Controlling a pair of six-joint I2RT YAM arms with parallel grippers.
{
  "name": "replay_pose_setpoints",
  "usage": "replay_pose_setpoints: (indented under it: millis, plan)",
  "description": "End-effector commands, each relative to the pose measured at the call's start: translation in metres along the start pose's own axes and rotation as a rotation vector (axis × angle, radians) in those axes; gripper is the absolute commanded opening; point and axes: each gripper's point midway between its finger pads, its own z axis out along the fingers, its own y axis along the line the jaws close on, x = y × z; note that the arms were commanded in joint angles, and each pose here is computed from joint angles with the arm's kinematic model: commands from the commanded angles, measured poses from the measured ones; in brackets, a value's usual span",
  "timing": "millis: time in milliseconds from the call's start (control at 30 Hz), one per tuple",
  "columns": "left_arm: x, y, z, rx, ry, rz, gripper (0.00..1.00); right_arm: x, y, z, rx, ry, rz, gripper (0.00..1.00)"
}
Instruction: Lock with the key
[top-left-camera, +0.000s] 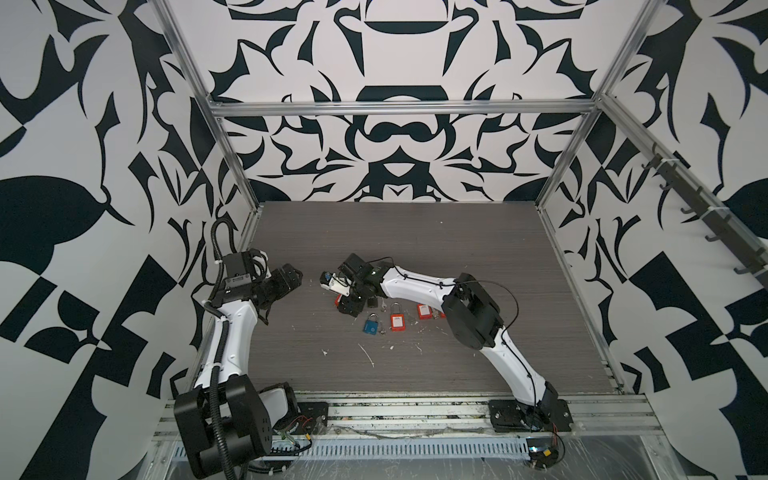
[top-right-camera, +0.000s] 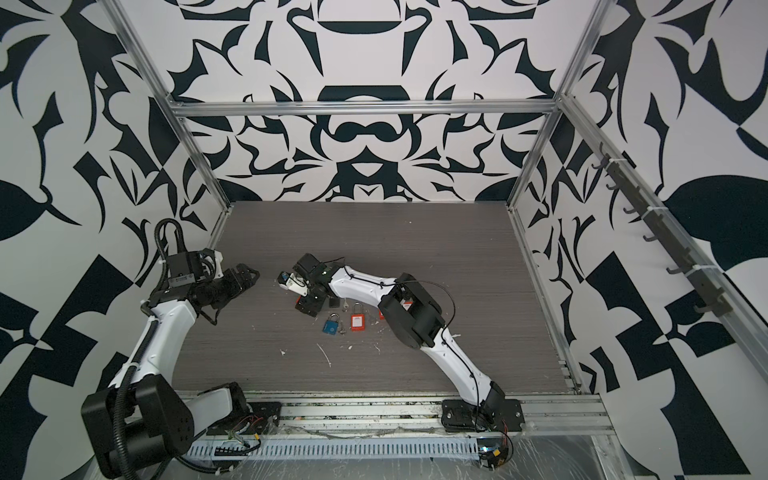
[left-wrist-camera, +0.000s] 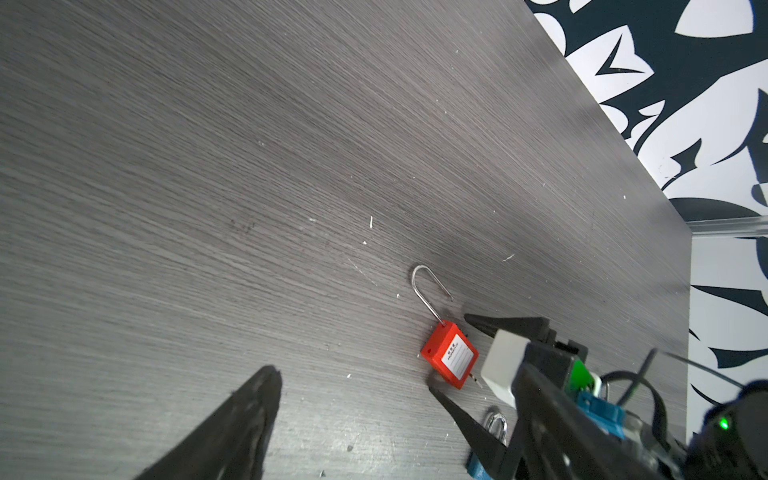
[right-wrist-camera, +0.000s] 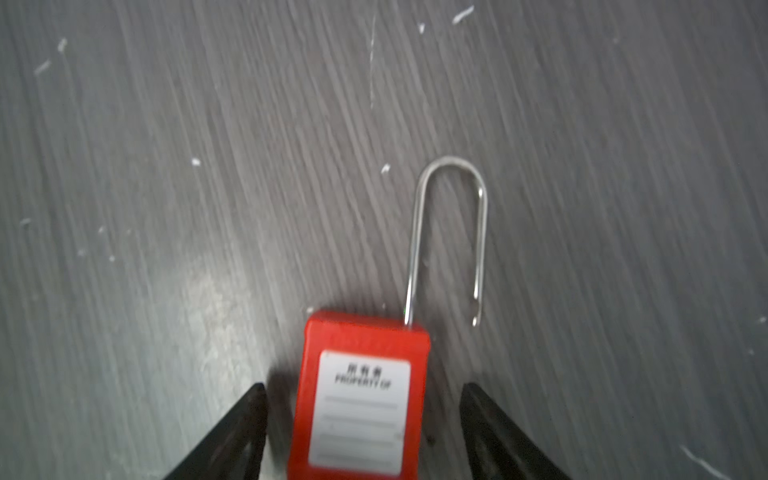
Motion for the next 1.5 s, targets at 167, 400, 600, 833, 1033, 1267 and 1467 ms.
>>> replay_pose_setpoints:
  millis: [167, 400, 600, 833, 1033, 1267, 1467]
  plan:
    - [0.002, 0.001, 0.003, 0.011, 0.01, 0.009, 0.9, -0.007, -0.007, -0.015, 0.038, 0.014, 0.018, 0.48]
    - [0.002, -0.018, 0.004, 0.115, 0.014, 0.037, 0.88, -0.042, -0.006, -0.075, 0.041, -0.126, -0.085, 0.34]
    - [0.009, -0.06, -0.002, 0.286, -0.005, 0.19, 0.82, -0.05, -0.005, -0.165, -0.097, -0.332, -0.178, 0.33]
    - [0.057, -0.151, -0.033, 0.639, -0.086, 0.718, 0.71, 0.0, -0.006, -0.23, -0.195, -0.262, -0.213, 0.35]
    - [0.107, -0.191, -0.061, 0.871, -0.15, 1.096, 0.67, 0.033, 0.01, -0.266, -0.239, -0.22, -0.239, 0.34]
    - [0.132, -0.207, -0.068, 0.953, -0.218, 1.352, 0.61, 0.055, 0.032, -0.285, -0.251, -0.225, -0.262, 0.32]
    - [0.146, -0.215, -0.065, 0.999, -0.189, 1.434, 0.54, 0.059, 0.043, -0.296, -0.274, -0.251, -0.273, 0.3]
